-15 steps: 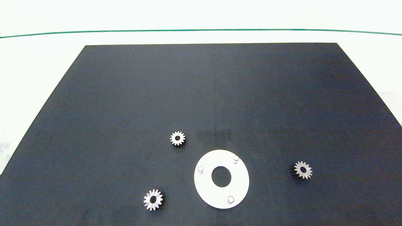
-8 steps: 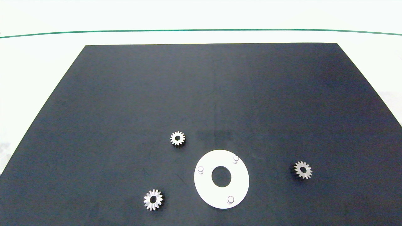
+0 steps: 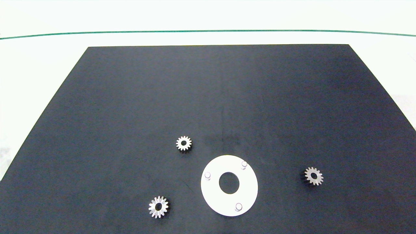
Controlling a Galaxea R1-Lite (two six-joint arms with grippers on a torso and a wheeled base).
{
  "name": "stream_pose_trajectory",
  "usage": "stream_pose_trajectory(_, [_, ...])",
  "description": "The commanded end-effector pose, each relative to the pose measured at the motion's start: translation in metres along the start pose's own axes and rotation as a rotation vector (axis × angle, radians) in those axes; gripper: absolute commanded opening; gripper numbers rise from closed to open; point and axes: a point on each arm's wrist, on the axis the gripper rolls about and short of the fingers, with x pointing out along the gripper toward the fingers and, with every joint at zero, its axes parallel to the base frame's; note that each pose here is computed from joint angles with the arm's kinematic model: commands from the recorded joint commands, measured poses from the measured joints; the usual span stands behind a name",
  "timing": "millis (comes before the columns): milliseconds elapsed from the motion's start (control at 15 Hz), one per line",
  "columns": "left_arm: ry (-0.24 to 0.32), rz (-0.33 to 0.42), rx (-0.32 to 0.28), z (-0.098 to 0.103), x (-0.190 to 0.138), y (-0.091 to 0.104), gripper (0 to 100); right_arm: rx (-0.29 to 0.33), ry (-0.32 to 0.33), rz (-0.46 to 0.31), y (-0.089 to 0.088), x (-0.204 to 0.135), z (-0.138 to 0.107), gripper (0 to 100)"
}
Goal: Install three planetary gears onto the carrier pins
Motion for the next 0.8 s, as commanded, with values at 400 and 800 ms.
stream_pose_trajectory(400, [0.111,-0.279,0.204,0.051,0.069,0.014,100,-0.032,0.053,0.018,0.001,0.007,0.001,100])
stream_pose_trajectory(800, [0.163,-0.375,0.247,0.051,0.092,-0.001,100,-0.035,0.098,0.05,0.003,0.015,-0.004,100])
